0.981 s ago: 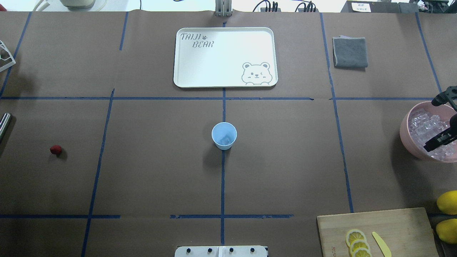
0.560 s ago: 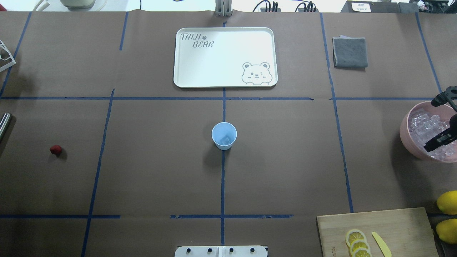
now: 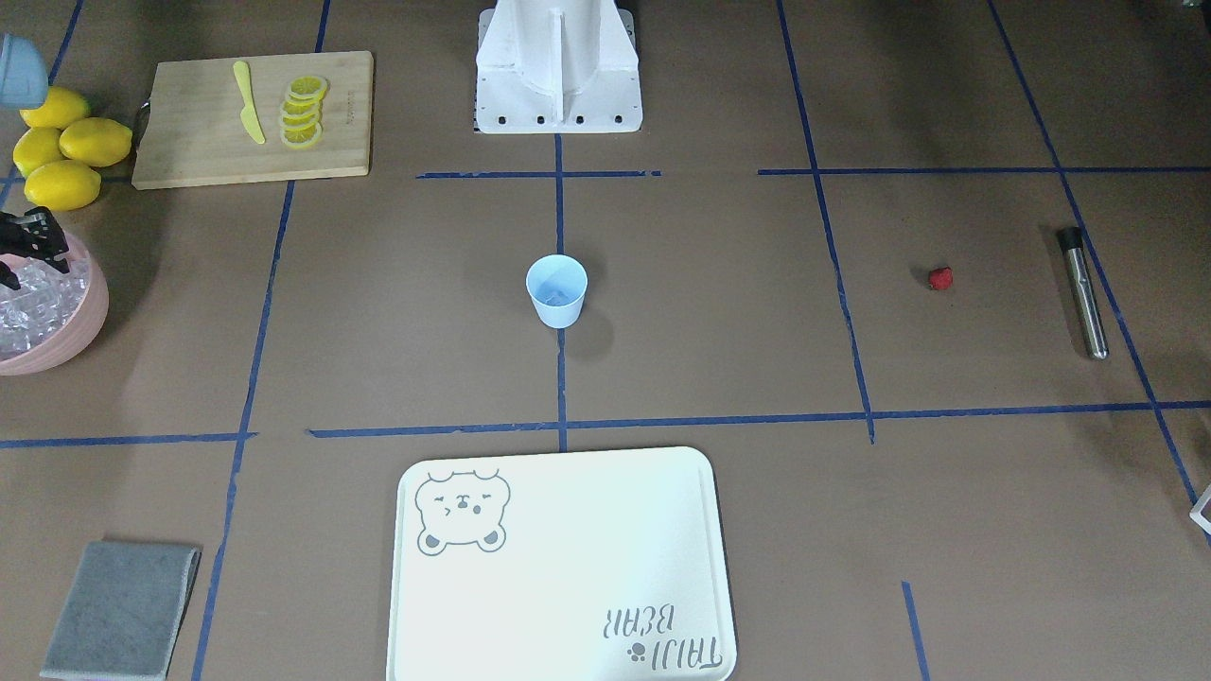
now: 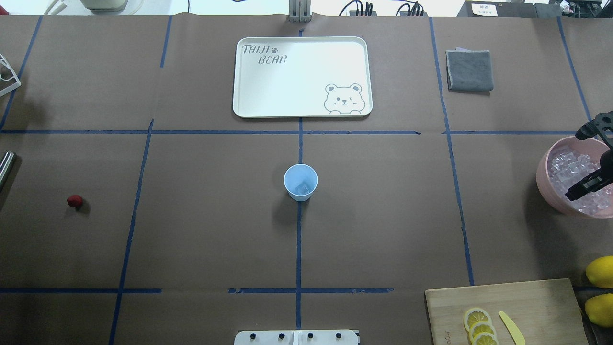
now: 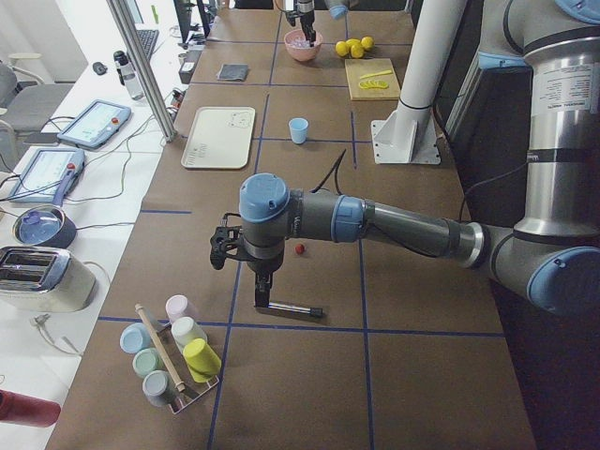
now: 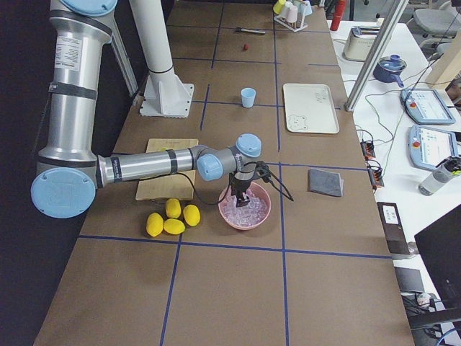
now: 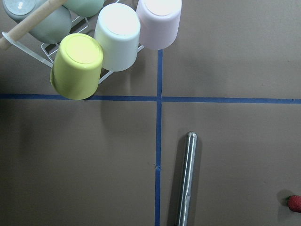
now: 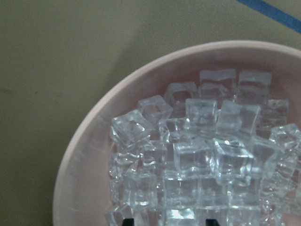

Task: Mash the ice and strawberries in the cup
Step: 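Grasp another ice cube from the bowl with the right gripper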

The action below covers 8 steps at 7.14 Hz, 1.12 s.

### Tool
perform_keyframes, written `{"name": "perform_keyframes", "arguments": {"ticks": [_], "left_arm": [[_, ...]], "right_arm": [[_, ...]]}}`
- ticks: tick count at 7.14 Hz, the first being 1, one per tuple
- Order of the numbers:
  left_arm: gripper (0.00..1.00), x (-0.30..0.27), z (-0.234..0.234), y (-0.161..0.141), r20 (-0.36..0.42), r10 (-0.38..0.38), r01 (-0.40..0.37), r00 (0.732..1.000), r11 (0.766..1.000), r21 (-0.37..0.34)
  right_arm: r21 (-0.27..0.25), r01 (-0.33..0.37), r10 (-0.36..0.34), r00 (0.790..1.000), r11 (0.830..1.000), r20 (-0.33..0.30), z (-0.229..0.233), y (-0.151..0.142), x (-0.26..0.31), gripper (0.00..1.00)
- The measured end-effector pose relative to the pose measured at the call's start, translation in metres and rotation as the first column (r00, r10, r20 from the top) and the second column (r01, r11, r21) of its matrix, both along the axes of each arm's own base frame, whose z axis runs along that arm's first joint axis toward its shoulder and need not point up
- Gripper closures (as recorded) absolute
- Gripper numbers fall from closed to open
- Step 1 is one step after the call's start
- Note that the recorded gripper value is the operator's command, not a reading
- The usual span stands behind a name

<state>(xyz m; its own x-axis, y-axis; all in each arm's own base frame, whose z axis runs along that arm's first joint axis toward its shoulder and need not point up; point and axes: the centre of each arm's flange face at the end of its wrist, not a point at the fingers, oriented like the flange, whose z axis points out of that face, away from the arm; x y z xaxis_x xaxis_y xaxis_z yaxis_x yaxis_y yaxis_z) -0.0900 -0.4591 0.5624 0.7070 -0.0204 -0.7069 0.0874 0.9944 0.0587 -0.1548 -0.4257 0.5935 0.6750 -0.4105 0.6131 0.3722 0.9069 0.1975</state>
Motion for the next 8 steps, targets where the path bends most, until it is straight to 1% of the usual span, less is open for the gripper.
{"name": "perform_keyframes", "arguments": {"ticks": [1,2,3,4,5,8], "left_arm": [[0.0,0.0,-0.001,0.0,0.0,-0.001,0.001,1.0,1.0,0.0],[0.0,0.0,-0.001,0.001,0.0,-0.001,0.001,1.0,1.0,0.0],[0.0,0.0,-0.002,0.001,0.0,-0.001,0.001,1.0,1.0,0.001],[0.0,0.0,-0.002,0.001,0.0,-0.001,0.001,1.0,1.0,0.002],[0.0,0.0,-0.002,0.001,0.0,-0.001,0.001,1.0,1.0,0.002],[0.0,0.0,-0.002,0.002,-0.001,-0.001,0.001,1.0,1.0,0.002]], "right_arm": [[-0.001,-0.001,0.001,1.0,1.0,-0.003,0.001,0.0,0.001,0.42],[-0.003,-0.002,0.002,1.0,1.0,-0.004,0.002,0.001,0.001,0.51],[-0.005,-0.003,0.003,1.0,1.0,-0.004,0.003,0.001,0.002,0.74],[-0.006,-0.004,0.004,1.0,1.0,-0.003,0.003,0.002,0.003,0.93],[-0.005,-0.007,0.007,1.0,1.0,-0.001,0.002,0.001,0.005,1.0],[0.003,-0.04,0.04,0.999,0.999,0.01,-0.007,-0.004,0.019,1.0]]}}
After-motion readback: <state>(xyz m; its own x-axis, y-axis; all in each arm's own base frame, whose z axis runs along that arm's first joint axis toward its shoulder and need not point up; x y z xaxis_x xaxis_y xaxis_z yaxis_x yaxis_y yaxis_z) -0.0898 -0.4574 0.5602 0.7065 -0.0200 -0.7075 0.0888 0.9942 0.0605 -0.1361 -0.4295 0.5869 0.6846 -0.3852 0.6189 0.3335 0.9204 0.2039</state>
